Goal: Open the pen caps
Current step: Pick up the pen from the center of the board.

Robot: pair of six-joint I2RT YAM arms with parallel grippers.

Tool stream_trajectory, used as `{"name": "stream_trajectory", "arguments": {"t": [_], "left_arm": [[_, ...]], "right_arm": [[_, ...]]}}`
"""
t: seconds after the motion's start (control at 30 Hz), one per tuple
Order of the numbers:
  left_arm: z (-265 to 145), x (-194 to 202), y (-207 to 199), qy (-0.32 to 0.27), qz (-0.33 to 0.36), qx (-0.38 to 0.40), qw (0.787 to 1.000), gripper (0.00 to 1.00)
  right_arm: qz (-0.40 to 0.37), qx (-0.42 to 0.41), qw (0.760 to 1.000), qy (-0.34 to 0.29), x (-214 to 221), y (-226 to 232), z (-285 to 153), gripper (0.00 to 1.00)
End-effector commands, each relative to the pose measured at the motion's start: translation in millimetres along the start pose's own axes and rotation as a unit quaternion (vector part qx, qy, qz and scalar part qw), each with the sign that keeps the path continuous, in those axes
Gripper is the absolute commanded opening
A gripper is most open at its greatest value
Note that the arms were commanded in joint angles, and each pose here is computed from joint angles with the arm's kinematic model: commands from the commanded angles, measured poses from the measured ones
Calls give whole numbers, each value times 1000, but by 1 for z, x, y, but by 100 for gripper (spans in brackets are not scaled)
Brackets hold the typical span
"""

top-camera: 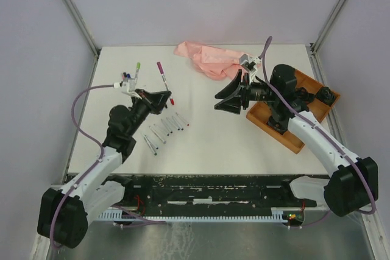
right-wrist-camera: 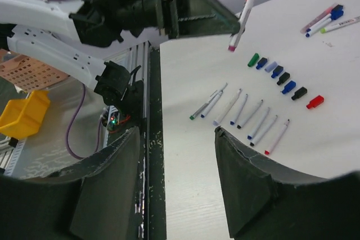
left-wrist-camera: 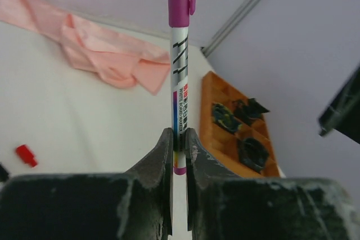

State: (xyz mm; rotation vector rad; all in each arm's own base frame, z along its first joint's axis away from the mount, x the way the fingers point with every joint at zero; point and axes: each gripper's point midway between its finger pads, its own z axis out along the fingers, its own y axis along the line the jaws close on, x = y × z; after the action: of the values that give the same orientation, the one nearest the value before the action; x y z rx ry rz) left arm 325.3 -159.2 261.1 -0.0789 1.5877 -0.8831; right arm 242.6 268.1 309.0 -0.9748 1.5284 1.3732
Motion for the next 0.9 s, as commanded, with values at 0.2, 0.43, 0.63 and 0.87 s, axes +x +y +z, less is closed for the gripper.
{"name": "stream_trajectory", "arguments": {"t": [0.2,0.43,0.63,0.87], "left_arm": [[-36,-2,-114,-128,-41,196,971,3],[-37,19,-148,-126,-24,225,966,3],[-28,44,-164,-100,-20,236,967,3],[-26,51,-175,-92,-17,244,965,3]], "right_arm": [[3,-51,983,-177,-52,25,2,77],[19,-57,986,-158,-35,23,19,79],[27,-58,991,-119,-16,24,36,77],[45,-46,995,-80,3,17,50,72]]}}
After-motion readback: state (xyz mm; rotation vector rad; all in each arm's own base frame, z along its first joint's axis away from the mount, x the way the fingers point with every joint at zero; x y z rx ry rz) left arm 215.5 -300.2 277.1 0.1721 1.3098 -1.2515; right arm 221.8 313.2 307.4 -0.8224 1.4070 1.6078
